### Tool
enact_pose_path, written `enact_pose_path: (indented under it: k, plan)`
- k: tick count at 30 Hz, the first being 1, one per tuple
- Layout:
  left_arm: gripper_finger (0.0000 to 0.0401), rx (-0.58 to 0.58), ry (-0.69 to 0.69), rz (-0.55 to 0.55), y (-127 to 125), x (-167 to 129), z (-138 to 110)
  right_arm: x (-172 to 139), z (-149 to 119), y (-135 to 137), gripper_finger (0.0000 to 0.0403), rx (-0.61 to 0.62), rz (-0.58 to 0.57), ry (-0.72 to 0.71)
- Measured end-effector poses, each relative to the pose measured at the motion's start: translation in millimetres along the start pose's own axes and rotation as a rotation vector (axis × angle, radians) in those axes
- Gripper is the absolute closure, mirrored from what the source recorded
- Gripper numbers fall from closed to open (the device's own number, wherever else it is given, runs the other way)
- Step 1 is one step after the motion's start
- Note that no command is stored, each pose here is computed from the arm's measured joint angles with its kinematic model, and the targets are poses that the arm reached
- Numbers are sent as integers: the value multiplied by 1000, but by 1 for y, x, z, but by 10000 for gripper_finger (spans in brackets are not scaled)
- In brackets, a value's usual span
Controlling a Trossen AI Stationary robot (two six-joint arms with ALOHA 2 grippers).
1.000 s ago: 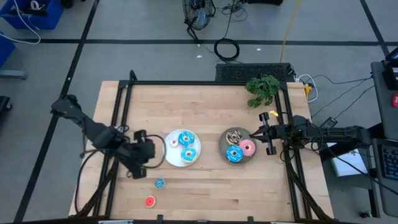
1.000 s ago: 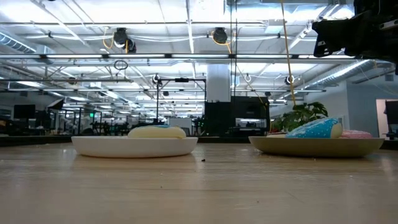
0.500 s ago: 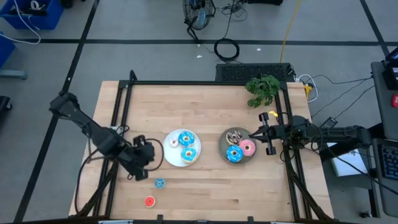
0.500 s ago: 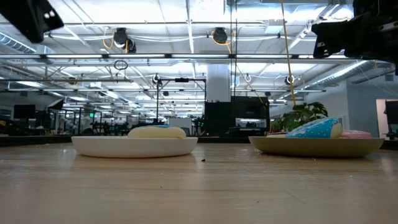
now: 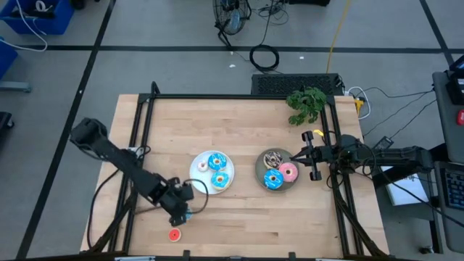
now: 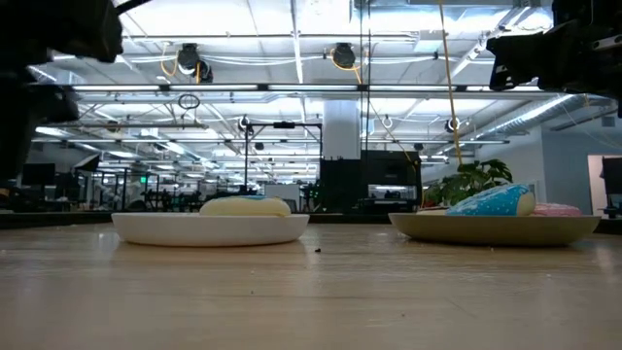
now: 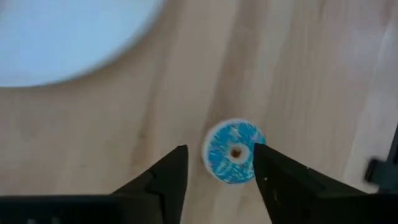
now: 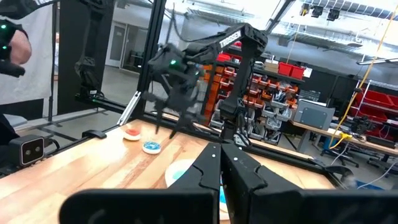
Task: Pick & Place donuts
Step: Put the small blue donut on the white plate
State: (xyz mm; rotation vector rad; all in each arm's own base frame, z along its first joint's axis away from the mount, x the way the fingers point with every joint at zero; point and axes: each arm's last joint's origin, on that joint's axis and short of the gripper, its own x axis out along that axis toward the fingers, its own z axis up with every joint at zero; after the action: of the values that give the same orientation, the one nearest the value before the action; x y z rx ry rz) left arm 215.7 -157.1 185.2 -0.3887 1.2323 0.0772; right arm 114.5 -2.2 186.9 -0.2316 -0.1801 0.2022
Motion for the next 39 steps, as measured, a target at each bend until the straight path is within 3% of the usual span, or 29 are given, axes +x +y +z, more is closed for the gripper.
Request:
enact_pose_path:
  k: [7,19,34,39]
  plan:
    - [199,49,111,78,0,24,-9,0,0,0,403,-4,0,0]
    - [199,3,82,47,-3,27,-6,0,0,0,403,-4,0,0]
    - [199,33,165,114,-2,61,-10,0,0,0,403,-4,0,0]
    - [240,5,182,101,0,60,-8,0,0,0,403,-4,-1,0]
